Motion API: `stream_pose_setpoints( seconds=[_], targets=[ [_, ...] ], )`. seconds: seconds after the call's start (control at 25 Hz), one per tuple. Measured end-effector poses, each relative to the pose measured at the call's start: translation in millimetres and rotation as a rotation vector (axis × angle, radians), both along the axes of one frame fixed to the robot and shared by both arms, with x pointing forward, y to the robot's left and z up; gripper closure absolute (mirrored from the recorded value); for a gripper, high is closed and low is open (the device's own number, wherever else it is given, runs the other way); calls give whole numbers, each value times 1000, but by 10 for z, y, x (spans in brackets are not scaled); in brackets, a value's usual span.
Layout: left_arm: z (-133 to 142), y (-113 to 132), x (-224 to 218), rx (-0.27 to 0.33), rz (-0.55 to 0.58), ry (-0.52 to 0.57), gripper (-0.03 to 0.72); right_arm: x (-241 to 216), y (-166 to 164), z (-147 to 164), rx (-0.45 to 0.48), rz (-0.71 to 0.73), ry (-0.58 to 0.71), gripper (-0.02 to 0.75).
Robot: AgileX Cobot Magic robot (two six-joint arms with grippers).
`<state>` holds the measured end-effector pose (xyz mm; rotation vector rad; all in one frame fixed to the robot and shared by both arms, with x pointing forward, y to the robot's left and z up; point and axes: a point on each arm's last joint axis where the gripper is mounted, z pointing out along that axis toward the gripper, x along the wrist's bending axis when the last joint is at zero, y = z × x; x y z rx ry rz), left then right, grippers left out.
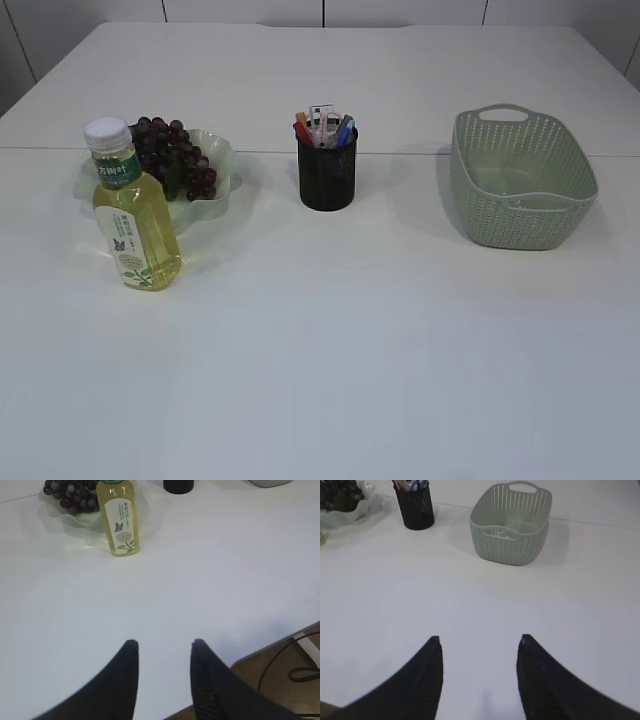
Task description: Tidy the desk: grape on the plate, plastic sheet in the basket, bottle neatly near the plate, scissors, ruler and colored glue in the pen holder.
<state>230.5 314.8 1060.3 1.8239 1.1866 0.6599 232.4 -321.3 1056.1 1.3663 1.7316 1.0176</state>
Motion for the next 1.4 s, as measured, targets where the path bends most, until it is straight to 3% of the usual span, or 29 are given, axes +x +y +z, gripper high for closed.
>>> stream_pose_setpoints(
  seconds=[0.48,0.8,1.28,1.4],
  targets=[
    [-48,-40,46,14,-32,-29,447,-13,65,-48,-44,97,27,352],
    [-47,-139,-9,-76,-119,15,449,-8,84,-92,-55,118,50,352],
    [-45,-147,-13,-83,-123,16,449,-9,93,-98,-59,131,52,352],
    [-45,-151,-13,-82,-80,14,449,-12,96,-99,-57,112,53,352]
  ],
)
